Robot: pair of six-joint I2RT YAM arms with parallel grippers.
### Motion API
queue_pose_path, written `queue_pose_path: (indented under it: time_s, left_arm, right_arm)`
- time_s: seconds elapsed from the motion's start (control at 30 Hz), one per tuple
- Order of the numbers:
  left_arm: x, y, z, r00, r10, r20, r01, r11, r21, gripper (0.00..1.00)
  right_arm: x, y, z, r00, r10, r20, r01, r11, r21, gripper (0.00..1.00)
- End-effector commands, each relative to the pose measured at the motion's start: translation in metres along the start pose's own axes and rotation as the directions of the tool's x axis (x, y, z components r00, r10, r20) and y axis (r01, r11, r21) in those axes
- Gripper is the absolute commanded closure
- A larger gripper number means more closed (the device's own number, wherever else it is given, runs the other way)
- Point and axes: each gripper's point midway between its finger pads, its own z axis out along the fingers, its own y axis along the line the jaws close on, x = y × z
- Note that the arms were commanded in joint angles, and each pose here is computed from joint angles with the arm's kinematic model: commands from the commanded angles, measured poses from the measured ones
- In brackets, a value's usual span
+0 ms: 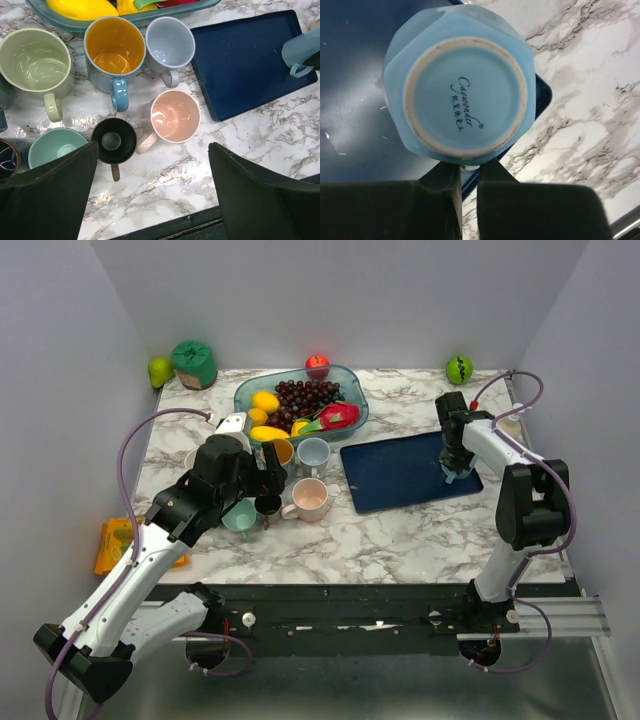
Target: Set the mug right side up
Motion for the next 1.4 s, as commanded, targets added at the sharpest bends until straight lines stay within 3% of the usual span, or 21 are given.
queue_pose_path:
  time_s: [0.0,0.23,0.5,0.63,0.8,0.93,1.13,1.37]
  left_arm:
    - [-0.003,0.001,-0.003,1.0,-0.01,0.017,0.01,1.0,-0.002,0.01]
    - [-0.006,-0.003,-0.005,1.0,-0.014,0.024,0.013,1.0,0.017,0.01]
    - [-0.01,-0.016,-0.007,0.999,-0.029,0.028,0.026,0.996,0.085,0.01]
    - [-0.013,-0.033,-0.009,0.999,-0.043,0.026,0.038,0.985,0.169,0.01]
    - [-0.02,-0.072,-0.017,0.997,-0.079,0.01,0.07,0.93,0.362,0.01]
    - [-0.042,-0.114,-0.023,0.987,-0.154,0.038,0.107,0.824,0.557,0.01]
    - [-0.068,-0.158,-0.028,0.97,-0.241,0.024,0.142,0.65,0.746,0.01]
    - [-0.088,-0.178,-0.029,0.969,-0.242,0.039,0.118,0.6,0.791,0.01]
  right_arm:
    - [-0.004,0.004,0.006,1.0,0.009,-0.008,-0.009,1.0,-0.029,0.99]
    - [-0.02,0.022,-0.027,0.999,0.026,0.046,-0.015,0.974,-0.225,0.99]
    - [-0.032,0.059,-0.106,0.997,0.068,0.045,-0.029,0.81,-0.585,0.99]
    - [-0.032,0.079,-0.154,0.996,0.087,0.031,-0.032,0.637,-0.77,0.99]
    - [-0.023,0.09,-0.235,0.996,0.093,0.017,-0.012,0.308,-0.951,0.99]
    - [-0.017,0.089,-0.305,0.99,0.136,0.022,0.017,0.041,-0.999,0.99]
    - [0.009,0.089,-0.384,0.992,0.123,0.034,0.054,-0.166,-0.985,0.99]
    - [0.029,0.087,-0.442,0.994,0.104,0.021,0.056,-0.348,-0.936,0.99]
